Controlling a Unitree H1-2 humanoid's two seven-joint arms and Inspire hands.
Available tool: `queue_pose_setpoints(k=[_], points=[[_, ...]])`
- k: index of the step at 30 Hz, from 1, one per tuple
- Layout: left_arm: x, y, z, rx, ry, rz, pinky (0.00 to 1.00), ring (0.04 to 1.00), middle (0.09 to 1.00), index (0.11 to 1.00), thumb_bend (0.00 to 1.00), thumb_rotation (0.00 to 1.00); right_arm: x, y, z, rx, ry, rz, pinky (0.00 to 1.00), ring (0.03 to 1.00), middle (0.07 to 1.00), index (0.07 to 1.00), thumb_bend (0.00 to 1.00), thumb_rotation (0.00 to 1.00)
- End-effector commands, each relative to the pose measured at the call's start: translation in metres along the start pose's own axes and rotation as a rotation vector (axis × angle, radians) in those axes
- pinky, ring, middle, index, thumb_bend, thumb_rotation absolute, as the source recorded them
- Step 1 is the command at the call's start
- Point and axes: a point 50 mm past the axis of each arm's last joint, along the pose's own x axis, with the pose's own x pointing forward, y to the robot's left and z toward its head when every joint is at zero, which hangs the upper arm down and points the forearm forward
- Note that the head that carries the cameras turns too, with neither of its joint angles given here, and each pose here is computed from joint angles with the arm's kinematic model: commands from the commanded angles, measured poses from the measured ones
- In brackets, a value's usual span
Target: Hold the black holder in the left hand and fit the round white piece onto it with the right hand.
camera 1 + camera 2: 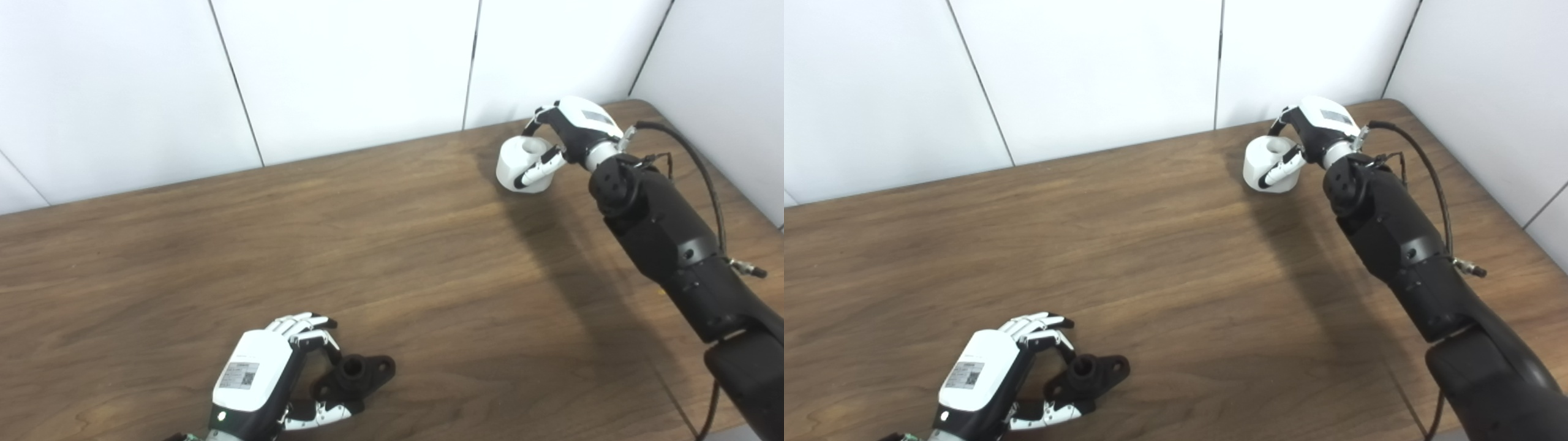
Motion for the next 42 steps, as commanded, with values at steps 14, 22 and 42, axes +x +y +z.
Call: queue_pose_setpoints(k=[14,22,42], points=[[-0.012,-0.009,-0.014,0.031,0.068,-0.085,0.79,0.82,0.775,0.488,0.52,0.05,0.0,-0.031,0.009,-0.014,-0.103,-0.172,0.81,0.928,0.811,0.486,0.52,0.13],[-0.01,-0.01,-0.013,0.032,0.066,-0.083,0.79,0.82,0.773,0.488,0.52,0.05,-0.002,-0.032,0.009,-0.037,-0.126,-0.177,0.81,0.914,0.795,0.485,0.52,0.13],[0.007,-0.017,0.011,0.03,0.07,-0.092,0.81,0.833,0.784,0.488,0.52,0.05,-0.102,-0.06,0.073,-0.077,-0.44,-0.131,0.78,0.896,0.781,0.484,0.52,0.13]])
